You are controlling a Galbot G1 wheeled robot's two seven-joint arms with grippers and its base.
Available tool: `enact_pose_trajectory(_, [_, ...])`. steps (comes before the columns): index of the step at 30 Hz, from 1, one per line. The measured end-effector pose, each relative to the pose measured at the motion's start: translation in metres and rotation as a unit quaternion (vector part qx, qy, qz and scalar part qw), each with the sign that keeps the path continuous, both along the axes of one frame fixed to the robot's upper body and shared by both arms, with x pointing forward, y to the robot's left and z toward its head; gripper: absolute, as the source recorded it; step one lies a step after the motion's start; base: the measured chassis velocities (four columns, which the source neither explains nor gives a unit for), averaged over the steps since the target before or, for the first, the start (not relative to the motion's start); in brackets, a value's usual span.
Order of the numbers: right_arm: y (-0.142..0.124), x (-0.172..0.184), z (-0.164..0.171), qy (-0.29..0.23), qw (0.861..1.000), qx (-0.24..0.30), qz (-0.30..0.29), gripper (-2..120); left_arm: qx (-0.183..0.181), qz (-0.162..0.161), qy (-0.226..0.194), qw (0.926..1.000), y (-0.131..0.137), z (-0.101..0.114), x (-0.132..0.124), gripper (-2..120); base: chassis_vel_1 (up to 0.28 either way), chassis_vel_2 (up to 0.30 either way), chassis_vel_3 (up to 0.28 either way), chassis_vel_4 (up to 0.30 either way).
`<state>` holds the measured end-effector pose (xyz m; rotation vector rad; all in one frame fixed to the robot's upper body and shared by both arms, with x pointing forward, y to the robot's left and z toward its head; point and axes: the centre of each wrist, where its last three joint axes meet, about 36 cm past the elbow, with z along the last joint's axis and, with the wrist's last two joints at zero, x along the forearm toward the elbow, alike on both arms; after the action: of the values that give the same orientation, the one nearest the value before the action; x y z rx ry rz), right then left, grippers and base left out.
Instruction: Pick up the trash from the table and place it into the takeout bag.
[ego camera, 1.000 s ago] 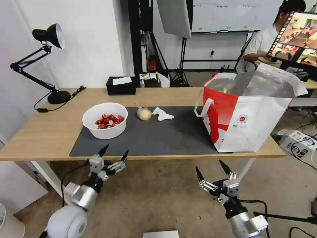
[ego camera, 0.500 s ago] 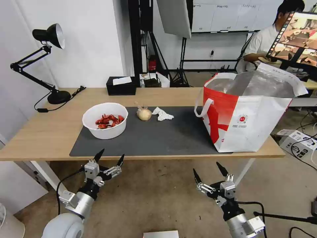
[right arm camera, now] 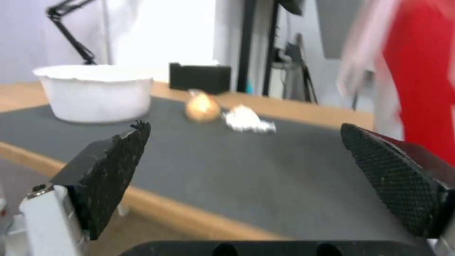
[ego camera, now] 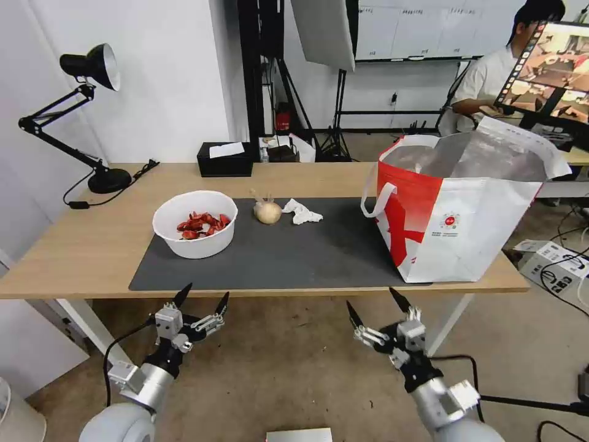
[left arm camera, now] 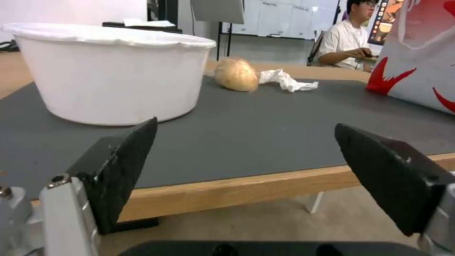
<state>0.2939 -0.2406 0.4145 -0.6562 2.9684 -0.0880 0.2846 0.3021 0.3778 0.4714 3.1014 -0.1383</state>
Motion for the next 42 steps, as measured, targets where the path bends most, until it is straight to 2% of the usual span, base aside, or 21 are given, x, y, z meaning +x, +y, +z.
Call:
enact_pose_trajectory(5, [0.002, 0.051, 0.018, -0.009, 0.999, -0.029, 0.025, 100, 0.000, 0.004, 0.001, 1.0000, 0.002, 0.000, -0.001, 100, 0.000, 0.000, 0.000, 0.000])
enact_pose_trajectory(6, [0.002, 0.051, 0.018, -0.009, 0.999, -0.029, 0.025, 100, 0.000, 0.004, 0.001, 1.0000, 0.002, 0.000, -0.001, 100, 0.000, 0.000, 0.000, 0.000])
enact_pose_trajectory(9, [0.020, 0.102, 0.026, 0.000, 0.999, -0.028, 0.017, 100, -0.001, 0.007, 0.000, 1.0000, 0.003, 0.000, -0.001, 100, 0.000, 0.000, 0.000, 0.000])
enact_pose_trajectory(10, [0.020, 0.102, 0.026, 0.000, 0.999, -0.028, 0.017, 100, -0.001, 0.007, 0.000, 1.0000, 0.003, 0.000, -0.001, 100, 0.000, 0.000, 0.000, 0.000])
enact_pose_trajectory(17, [0.061, 0.163, 0.030, 0.072, 0.996, -0.015, -0.041, 100, 0.000, 0.009, 0.002, 1.0000, 0.005, -0.001, 0.000, 100, 0.000, 0.000, 0.000, 0.000])
enact_pose_trajectory(18, [0.061, 0.163, 0.030, 0.072, 0.996, -0.015, -0.041, 100, 0.000, 0.009, 0.002, 1.0000, 0.005, -0.001, 0.000, 100, 0.000, 0.000, 0.000, 0.000])
enact_pose_trajectory(21, [0.082, 0.203, 0.034, 0.096, 0.993, -0.010, -0.069, 100, 0.002, 0.011, 0.006, 0.9999, 0.006, -0.004, 0.001, 100, 0.000, 0.000, 0.000, 0.000])
enact_pose_trajectory(22, [0.082, 0.203, 0.034, 0.096, 0.993, -0.010, -0.069, 100, 0.002, 0.011, 0.006, 0.9999, 0.006, -0.004, 0.001, 100, 0.000, 0.000, 0.000, 0.000])
enact_pose_trajectory(25, [0.105, 0.240, 0.038, 0.115, 0.990, -0.012, -0.084, 100, 0.003, 0.013, 0.008, 0.9999, 0.009, -0.006, 0.003, 100, 0.000, 0.000, 0.000, 0.000])
enact_pose_trajectory(26, [0.105, 0.240, 0.038, 0.115, 0.990, -0.012, -0.084, 100, 0.003, 0.013, 0.008, 0.9999, 0.009, -0.006, 0.003, 100, 0.000, 0.000, 0.000, 0.000])
enact_pose_trajectory(29, [0.135, 0.274, 0.042, 0.137, 0.986, -0.025, -0.094, 100, 0.004, 0.016, 0.011, 0.9998, 0.010, -0.009, 0.003, 100, 0.000, 0.000, 0.000, 0.000])
enact_pose_trajectory(34, [0.156, 0.303, 0.044, 0.155, 0.979, -0.040, -0.123, 100, 0.003, 0.017, 0.013, 0.9998, 0.010, -0.011, 0.003, 100, 0.000, 0.000, 0.000, 0.000])
enact_pose_trajectory(37, [0.173, 0.331, 0.043, 0.179, 0.969, -0.052, -0.160, 100, 0.005, 0.019, 0.015, 0.9997, 0.012, -0.015, 0.004, 100, 0.000, 0.000, 0.000, 0.000])
enact_pose_trajectory(42, [0.185, 0.351, 0.044, 0.194, 0.964, -0.055, -0.173, 100, 0.006, 0.021, 0.014, 0.9997, 0.014, -0.015, 0.005, 100, 0.000, 0.000, 0.000, 0.000])
